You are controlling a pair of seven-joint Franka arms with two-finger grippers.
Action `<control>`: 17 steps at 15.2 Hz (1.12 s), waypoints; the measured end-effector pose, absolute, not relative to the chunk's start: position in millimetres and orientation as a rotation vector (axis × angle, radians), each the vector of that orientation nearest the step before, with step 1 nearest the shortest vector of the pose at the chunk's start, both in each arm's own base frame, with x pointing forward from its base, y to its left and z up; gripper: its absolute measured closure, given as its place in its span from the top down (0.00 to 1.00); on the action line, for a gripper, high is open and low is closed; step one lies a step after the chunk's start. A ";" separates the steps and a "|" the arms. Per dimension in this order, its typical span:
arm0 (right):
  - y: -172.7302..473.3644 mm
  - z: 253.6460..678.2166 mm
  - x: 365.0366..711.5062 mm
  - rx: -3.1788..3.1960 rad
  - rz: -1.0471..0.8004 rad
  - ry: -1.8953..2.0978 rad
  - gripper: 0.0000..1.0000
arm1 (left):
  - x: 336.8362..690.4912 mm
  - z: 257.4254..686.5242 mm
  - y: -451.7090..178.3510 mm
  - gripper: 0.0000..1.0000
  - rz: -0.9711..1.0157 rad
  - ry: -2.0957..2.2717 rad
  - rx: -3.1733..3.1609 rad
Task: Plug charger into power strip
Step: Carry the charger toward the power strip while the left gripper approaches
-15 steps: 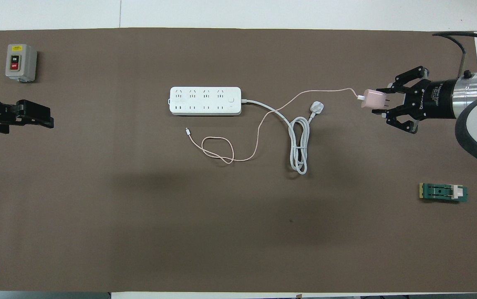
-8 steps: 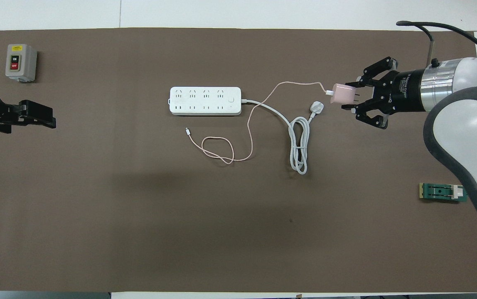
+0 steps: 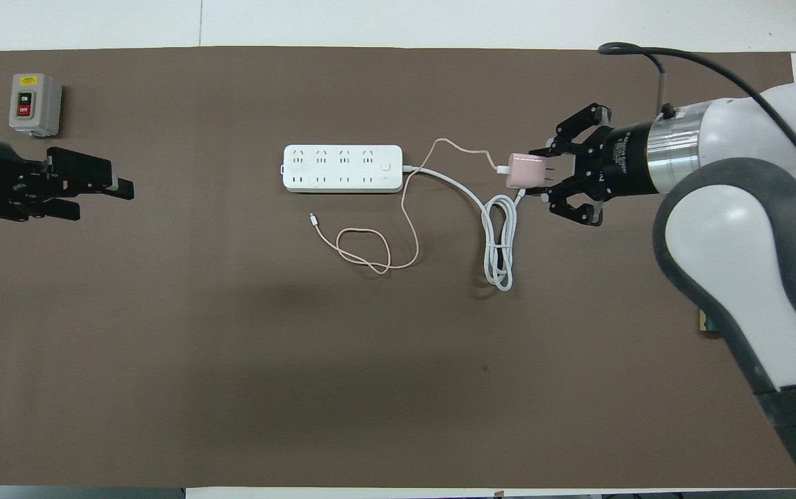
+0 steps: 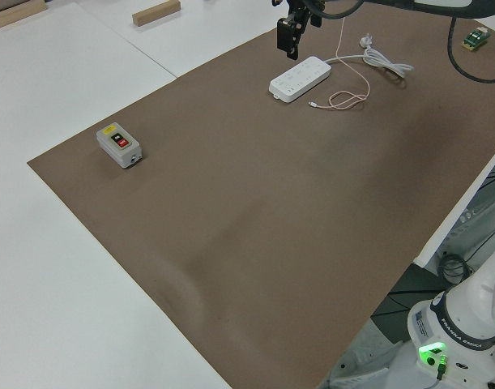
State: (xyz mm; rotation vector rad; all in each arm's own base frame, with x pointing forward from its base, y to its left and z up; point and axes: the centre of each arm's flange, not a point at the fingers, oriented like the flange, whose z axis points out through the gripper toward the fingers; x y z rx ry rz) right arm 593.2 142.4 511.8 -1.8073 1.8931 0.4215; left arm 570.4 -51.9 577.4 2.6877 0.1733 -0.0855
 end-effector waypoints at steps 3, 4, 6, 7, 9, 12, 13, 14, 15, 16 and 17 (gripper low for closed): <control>185.8 514.3 581.8 -1.872 0.446 1.837 0.47 | 584.3 563.6 -50.7 1.00 -0.131 0.242 2.465; 191.2 514.3 580.0 -1.881 0.449 1.829 0.47 | 588.8 558.9 -54.2 1.00 -0.148 0.258 2.389; 194.7 514.3 578.8 -1.887 0.452 1.824 0.47 | 596.0 547.7 -63.8 1.00 -0.181 0.291 2.236; 199.4 514.2 577.2 -1.896 0.455 1.817 0.47 | 598.2 539.8 -67.4 1.00 -0.197 0.301 2.171; 216.6 514.1 570.8 -1.927 0.466 1.792 0.47 | 601.0 522.1 -71.4 1.00 -0.209 0.292 2.074; 241.4 514.6 561.1 -1.943 0.486 1.789 0.47 | 603.4 506.6 -72.4 1.00 -0.190 0.289 1.910; 247.4 515.1 559.0 -1.939 0.488 1.794 0.47 | 604.2 503.2 -72.6 1.00 -0.175 0.287 1.854; 252.1 516.0 557.7 -1.930 0.486 1.799 0.47 | 605.0 499.1 -73.1 1.00 -0.156 0.275 1.811; 255.2 516.5 556.8 -1.926 0.485 1.801 0.47 | 605.2 493.7 -73.9 1.00 -0.144 0.257 1.783; 258.6 516.6 555.4 -1.928 0.486 1.799 0.47 | 605.3 485.8 -73.9 1.00 -0.145 0.242 1.766; 263.5 516.5 553.1 -1.936 0.489 1.792 0.47 | 605.9 475.9 -71.5 1.00 -0.153 0.227 1.749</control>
